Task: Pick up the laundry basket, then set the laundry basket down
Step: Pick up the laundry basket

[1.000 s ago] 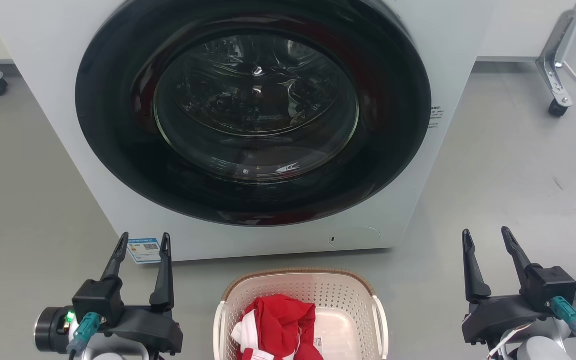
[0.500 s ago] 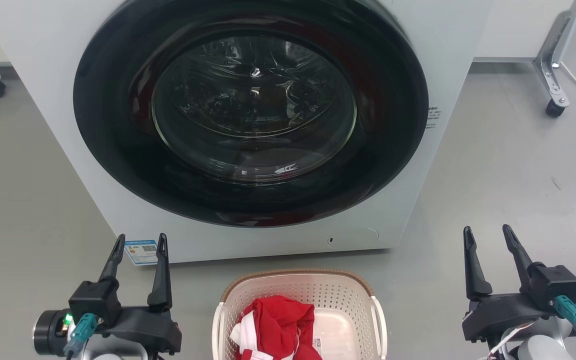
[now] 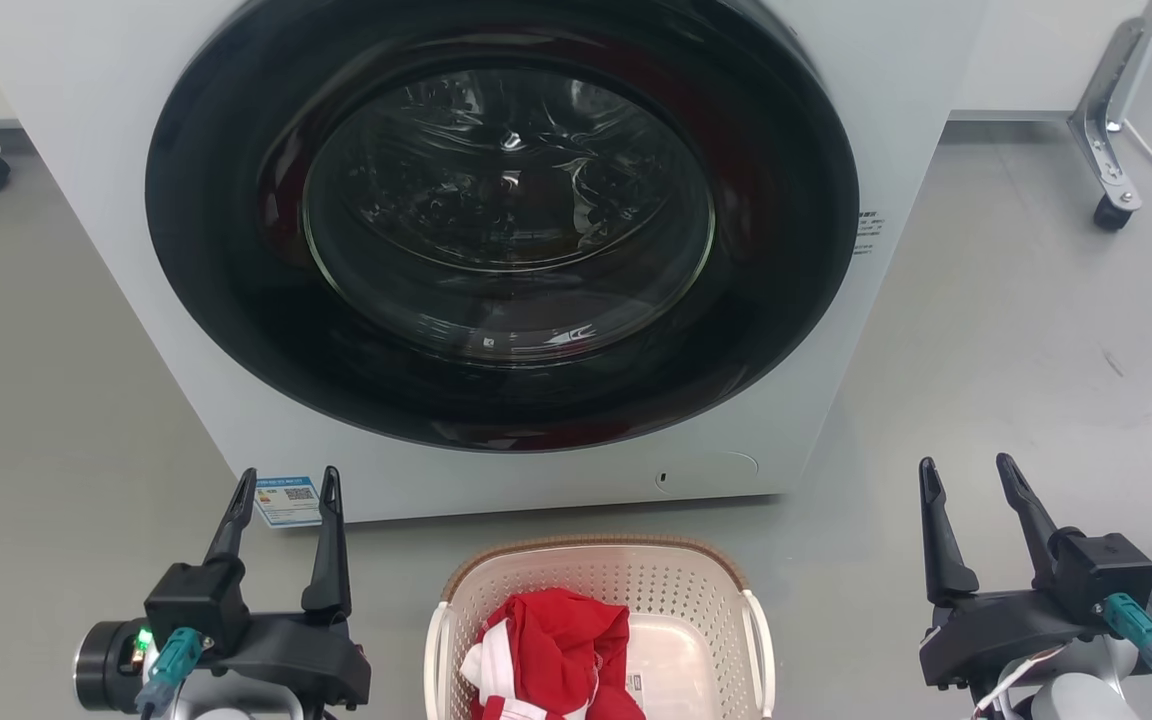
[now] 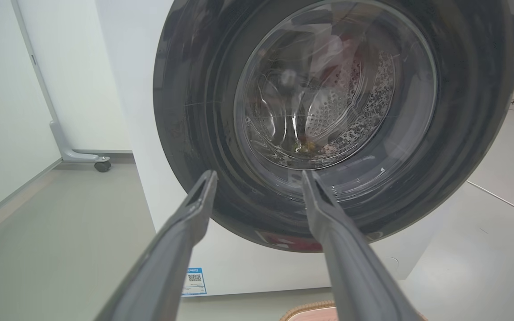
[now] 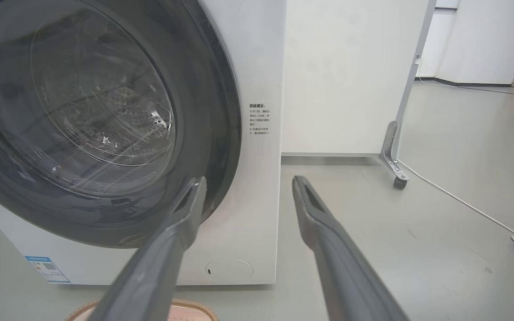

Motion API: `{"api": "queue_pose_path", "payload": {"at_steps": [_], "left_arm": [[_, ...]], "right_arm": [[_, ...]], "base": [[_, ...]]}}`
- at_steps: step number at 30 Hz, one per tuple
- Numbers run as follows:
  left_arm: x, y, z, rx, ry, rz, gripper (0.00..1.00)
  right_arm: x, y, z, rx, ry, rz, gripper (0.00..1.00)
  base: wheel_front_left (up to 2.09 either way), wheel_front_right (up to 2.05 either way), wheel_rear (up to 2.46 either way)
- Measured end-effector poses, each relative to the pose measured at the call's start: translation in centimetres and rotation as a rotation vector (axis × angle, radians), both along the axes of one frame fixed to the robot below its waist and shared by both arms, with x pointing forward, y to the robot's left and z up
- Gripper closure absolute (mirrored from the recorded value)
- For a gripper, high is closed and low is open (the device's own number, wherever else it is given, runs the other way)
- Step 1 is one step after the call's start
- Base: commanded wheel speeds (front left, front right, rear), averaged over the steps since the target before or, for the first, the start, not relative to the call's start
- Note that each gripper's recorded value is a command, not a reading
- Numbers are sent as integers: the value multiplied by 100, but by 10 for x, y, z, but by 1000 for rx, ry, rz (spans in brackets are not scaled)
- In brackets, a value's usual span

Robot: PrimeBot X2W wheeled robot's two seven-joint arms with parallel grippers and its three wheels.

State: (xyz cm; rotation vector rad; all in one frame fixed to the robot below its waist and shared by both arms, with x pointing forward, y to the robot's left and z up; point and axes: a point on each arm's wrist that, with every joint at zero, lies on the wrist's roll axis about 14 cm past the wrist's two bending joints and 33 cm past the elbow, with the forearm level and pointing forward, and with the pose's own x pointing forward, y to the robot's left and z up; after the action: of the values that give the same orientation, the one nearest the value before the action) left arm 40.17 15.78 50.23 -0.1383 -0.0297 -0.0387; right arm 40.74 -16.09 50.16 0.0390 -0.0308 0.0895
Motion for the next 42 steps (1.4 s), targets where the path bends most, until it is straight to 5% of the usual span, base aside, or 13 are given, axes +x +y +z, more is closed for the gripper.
{"api": "queue_pose_path", "payload": {"at_steps": [25, 42], "left_arm": [[31, -18, -44, -14, 110, -48, 0], [83, -33, -114, -33, 277, -81, 0]], "right_arm": [[33, 8, -46, 13, 112, 28, 0], [73, 20, -129, 10, 290, 67, 0]], "base": [[0, 0, 0], [0, 0, 0]]}}
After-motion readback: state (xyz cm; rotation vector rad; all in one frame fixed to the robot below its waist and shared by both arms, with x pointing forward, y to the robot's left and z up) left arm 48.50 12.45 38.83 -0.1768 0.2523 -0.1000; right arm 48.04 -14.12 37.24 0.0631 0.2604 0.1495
